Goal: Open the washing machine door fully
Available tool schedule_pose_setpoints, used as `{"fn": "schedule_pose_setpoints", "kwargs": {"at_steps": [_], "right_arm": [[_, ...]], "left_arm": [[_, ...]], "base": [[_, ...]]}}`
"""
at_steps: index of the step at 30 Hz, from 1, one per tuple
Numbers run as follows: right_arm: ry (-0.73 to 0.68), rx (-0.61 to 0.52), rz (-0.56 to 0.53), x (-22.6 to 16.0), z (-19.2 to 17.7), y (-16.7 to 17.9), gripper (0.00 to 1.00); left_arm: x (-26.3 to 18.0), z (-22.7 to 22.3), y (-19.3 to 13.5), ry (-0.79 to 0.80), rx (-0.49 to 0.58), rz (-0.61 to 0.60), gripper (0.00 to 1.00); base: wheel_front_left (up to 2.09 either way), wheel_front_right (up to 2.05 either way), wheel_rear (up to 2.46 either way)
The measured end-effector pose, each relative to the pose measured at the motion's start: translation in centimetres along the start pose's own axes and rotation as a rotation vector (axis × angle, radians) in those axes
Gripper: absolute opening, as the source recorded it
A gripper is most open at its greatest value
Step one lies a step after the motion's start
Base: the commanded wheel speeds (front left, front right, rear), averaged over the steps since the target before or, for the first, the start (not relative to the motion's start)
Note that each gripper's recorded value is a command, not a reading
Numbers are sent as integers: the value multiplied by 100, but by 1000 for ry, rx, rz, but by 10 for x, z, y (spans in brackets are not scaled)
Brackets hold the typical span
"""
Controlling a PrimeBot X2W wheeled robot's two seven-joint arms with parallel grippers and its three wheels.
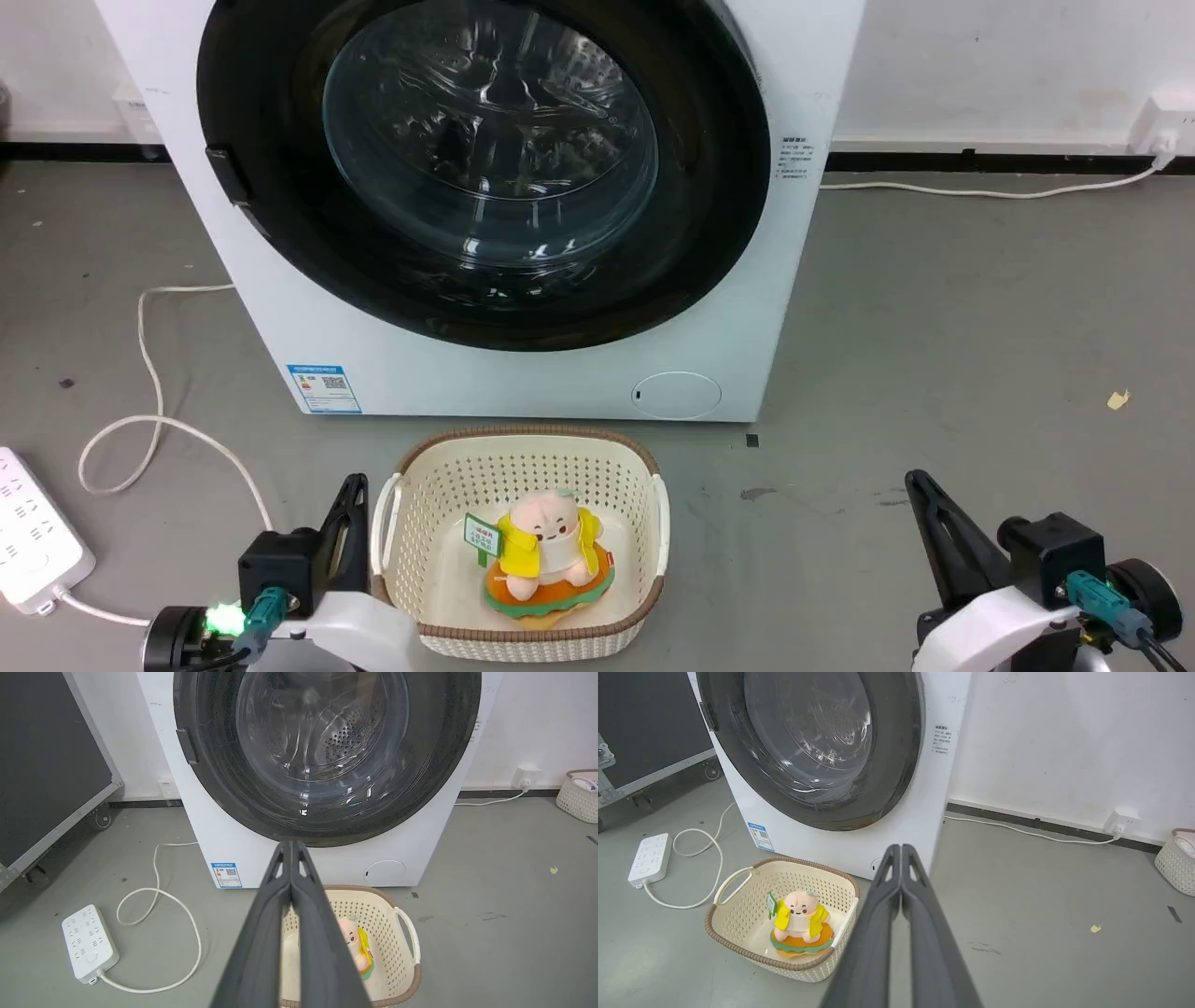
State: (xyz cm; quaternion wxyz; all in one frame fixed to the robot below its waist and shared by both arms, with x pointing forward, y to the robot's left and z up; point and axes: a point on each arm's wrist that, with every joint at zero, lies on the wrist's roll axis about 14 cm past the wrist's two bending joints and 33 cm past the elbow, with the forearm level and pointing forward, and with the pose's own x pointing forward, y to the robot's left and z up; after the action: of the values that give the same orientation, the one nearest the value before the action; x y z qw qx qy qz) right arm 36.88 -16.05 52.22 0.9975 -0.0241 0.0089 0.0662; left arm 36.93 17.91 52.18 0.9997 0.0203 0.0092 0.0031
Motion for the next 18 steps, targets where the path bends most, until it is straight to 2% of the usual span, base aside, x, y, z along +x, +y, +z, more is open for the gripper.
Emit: {"fn": "schedule_pose_setpoints", "kwargs": {"at_steps": [18], "right_arm": [[0,-1,0,0,0,0,0]], "left_arm": [[0,0,0,0,0,0,0]], "base": [[0,0,0]]}}
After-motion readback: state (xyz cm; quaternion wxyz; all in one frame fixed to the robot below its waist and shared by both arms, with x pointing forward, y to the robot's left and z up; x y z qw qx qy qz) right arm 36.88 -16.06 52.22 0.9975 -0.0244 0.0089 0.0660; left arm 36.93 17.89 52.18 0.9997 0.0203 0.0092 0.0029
